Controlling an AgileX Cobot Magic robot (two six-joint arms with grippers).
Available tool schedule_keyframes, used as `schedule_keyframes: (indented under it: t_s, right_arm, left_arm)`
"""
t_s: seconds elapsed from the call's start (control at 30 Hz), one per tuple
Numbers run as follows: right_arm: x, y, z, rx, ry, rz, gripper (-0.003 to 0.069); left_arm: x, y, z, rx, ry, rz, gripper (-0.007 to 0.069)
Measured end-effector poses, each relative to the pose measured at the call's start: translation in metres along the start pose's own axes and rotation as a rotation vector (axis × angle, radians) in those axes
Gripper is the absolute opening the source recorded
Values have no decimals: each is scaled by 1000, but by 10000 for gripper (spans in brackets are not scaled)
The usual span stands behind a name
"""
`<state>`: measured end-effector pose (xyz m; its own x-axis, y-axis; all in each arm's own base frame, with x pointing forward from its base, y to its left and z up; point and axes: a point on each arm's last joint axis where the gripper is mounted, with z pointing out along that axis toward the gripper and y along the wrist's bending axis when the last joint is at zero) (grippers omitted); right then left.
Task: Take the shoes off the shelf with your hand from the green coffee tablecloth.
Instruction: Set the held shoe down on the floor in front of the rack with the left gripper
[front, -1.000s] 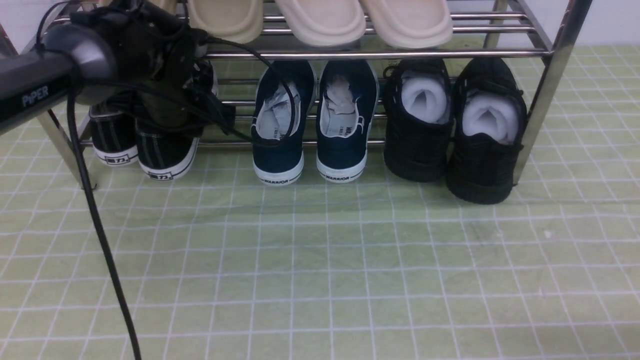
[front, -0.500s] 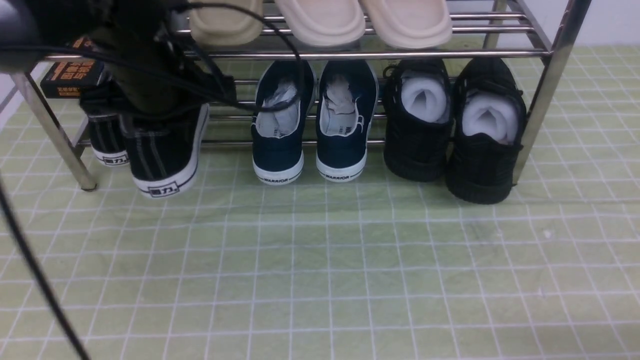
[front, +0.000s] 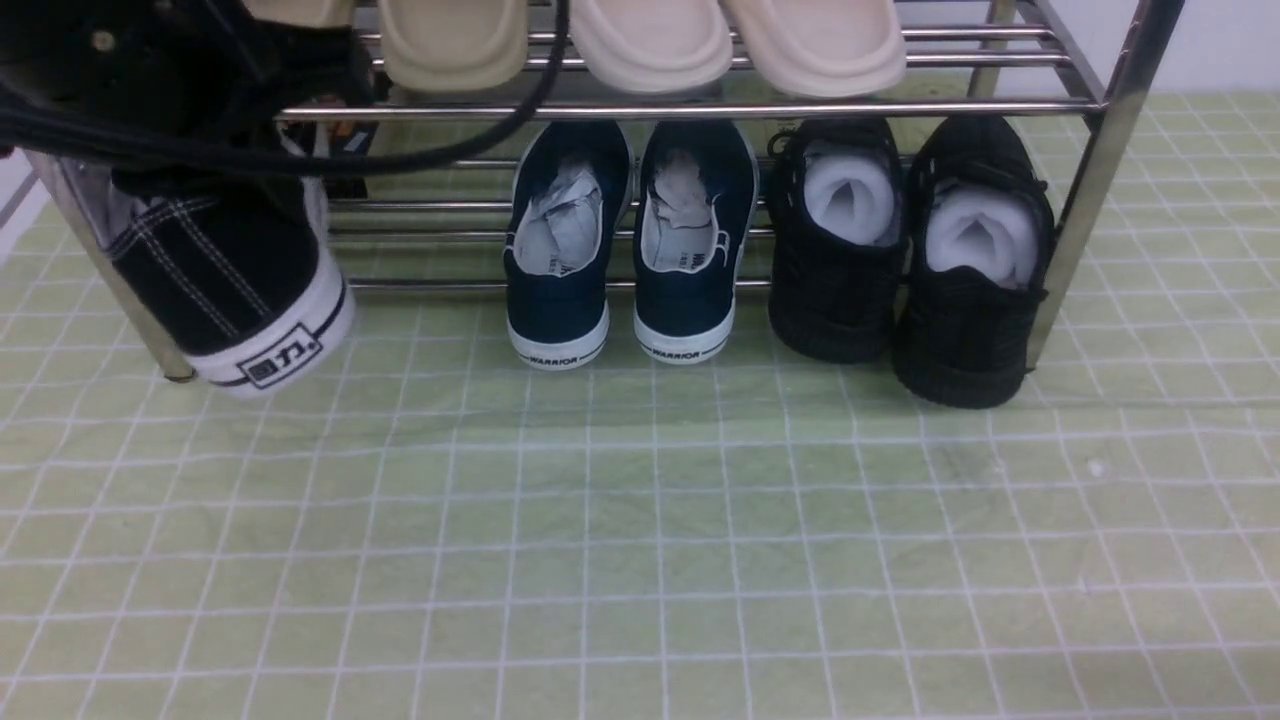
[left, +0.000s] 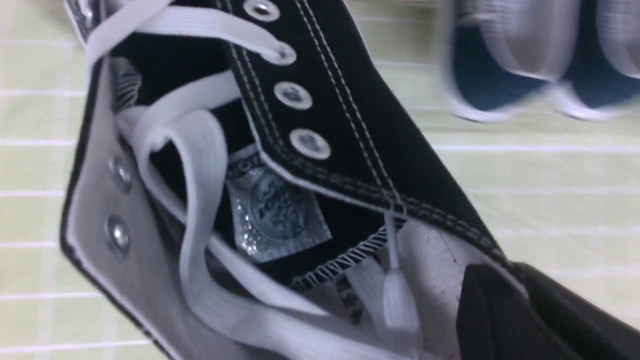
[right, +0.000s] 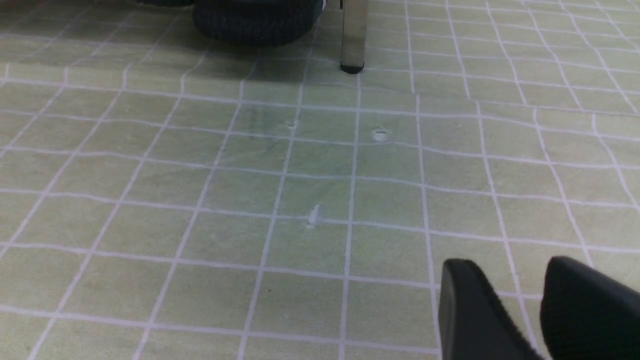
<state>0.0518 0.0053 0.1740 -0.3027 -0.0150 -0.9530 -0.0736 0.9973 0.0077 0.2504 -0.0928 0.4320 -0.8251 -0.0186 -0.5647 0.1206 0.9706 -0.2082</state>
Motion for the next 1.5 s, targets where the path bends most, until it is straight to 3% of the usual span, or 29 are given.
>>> schedule_keyframes:
  t_s: [0.2,0.5,0.63,0.83,1.13,1.5]
  right_arm:
    - [0,0,0,0,0,0,238]
    - [0,0,0,0,0,0,238]
    - [0,0,0,0,0,0,238]
    - [0,0,0,0,1,0,238]
    - [0,0,0,0,1,0,238]
    - [0,0,0,0,1,0,238]
  left_arm:
    - [36,-34,-19,167,40,162,18]
    - [88,-72,-4,205,186,268,18]
    - [111,-82,7,192,269,243,18]
    - [149,-90,32,92,332,154,18]
    - [150,-112,80,5,242,97,18]
    - [157,-133,133,-1,243,127,18]
